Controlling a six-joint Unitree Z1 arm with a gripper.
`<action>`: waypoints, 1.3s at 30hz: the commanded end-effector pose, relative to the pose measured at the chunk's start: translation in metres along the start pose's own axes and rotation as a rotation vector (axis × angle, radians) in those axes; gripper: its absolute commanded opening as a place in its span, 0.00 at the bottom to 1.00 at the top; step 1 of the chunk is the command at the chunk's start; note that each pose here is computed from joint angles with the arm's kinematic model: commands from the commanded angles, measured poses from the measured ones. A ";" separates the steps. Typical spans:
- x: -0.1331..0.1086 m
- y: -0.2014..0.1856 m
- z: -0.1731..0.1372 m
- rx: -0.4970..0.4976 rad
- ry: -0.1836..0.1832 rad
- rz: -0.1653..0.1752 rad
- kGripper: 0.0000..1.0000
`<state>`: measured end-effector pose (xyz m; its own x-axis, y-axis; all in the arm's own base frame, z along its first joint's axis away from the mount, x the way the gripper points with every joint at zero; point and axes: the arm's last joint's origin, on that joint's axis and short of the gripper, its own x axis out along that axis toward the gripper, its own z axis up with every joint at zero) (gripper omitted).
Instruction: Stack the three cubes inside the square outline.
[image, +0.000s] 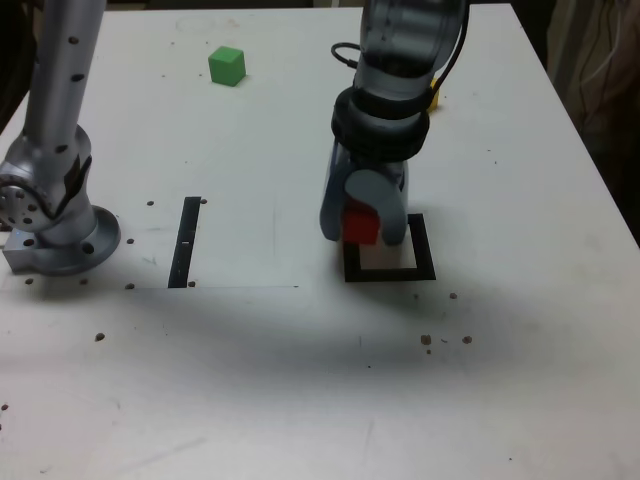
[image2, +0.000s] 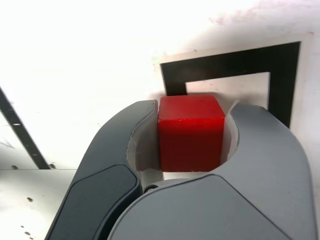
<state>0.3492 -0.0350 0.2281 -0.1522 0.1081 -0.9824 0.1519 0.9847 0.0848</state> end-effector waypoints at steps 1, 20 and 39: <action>-0.003 -0.002 0.003 0.001 -0.028 -0.007 0.19; 0.015 -0.005 0.011 -0.038 -0.082 -0.023 0.32; -0.038 0.011 -0.026 -0.035 -0.154 0.109 1.00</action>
<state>0.3324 -0.0284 0.2617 -0.0067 0.1899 -0.9818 0.1247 0.9743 0.1876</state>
